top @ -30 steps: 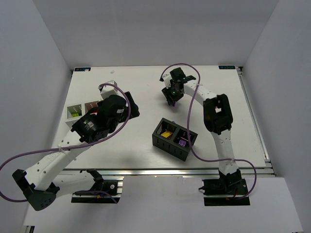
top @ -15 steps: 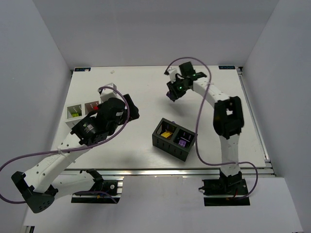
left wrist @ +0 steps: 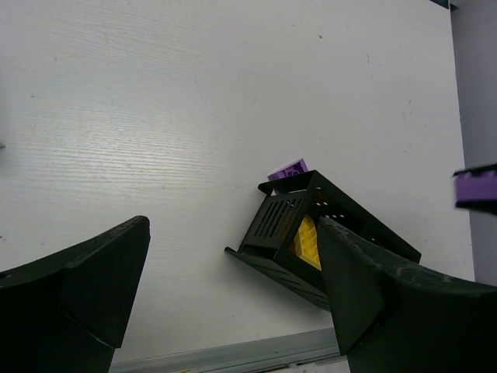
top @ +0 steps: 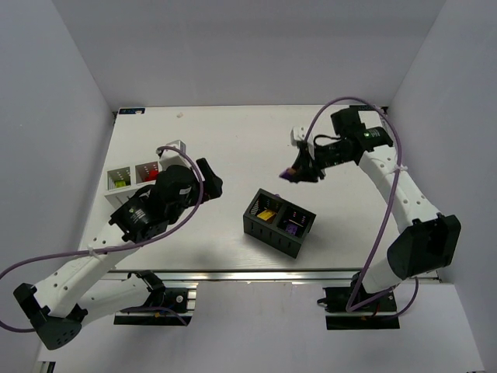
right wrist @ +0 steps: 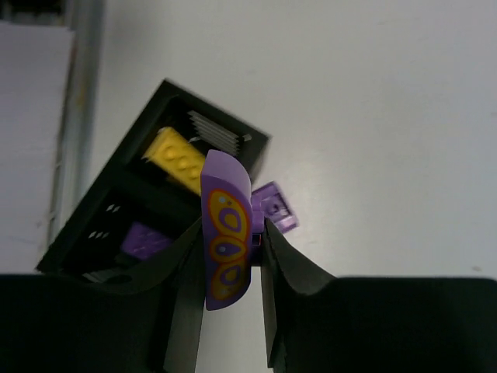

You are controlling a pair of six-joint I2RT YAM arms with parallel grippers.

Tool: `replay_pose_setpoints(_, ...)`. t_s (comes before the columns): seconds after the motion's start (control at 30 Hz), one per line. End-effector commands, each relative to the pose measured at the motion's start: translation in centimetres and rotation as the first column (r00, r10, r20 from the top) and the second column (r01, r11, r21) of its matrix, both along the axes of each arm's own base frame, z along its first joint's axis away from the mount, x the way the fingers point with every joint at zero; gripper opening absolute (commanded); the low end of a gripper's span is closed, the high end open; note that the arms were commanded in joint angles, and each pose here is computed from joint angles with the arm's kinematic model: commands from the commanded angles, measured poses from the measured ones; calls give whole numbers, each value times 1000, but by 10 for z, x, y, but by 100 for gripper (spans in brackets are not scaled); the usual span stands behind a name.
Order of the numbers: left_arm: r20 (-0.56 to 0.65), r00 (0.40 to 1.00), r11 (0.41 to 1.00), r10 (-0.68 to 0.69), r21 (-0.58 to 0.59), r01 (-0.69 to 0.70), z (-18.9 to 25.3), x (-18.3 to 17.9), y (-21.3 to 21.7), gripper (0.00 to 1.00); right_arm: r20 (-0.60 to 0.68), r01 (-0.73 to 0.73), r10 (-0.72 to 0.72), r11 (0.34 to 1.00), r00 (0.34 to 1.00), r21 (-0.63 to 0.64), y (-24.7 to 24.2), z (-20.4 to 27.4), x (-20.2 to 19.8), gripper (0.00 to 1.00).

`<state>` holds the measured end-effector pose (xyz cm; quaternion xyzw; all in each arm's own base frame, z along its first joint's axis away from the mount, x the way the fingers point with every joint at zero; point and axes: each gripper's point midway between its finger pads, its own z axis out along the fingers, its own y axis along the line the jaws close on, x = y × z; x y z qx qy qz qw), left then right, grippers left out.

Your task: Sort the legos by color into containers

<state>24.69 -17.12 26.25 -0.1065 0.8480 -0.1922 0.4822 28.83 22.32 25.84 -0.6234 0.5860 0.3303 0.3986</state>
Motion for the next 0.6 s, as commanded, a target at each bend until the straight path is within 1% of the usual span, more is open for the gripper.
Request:
replay_pose_setpoints(0.0,45,999,999,-30,-21,31,12,-3,0,98,-112,-208,212,977,971,39,-5,-21,-64,0)
replay_pose_setpoints(0.13,59,997,999,-38,-26,40,14,-6,2,98,-136,-240,243,970,961,38,-10,-37,-84,0)
replay_pose_setpoints(0.3,58,997,999,-47,-24,49,13,-10,5,98,-100,-286,284,958,954,-1,-16,-51,-105,0)
replay_pose_setpoints(0.37,62,997,998,-53,-32,56,13,-12,5,98,-113,-292,289,956,951,-15,-17,-56,-114,0)
replay_pose_setpoints(0.43,63,997,998,-53,-41,56,13,-14,6,98,-111,-280,275,960,955,-32,-15,-63,-112,0)
replay_pose_setpoints(0.47,62,997,998,-55,-40,58,13,-14,6,98,-79,-273,269,960,960,-53,-14,-70,-107,0)
replay_pose_setpoints(0.5,67,996,997,-54,-47,57,14,-15,6,98,-109,-244,237,968,965,-63,-14,-73,-107,0)
replay_pose_setpoints(0.57,71,996,997,-53,-53,56,16,-15,7,98,-101,-227,218,970,971,-85,-13,-78,-103,0)
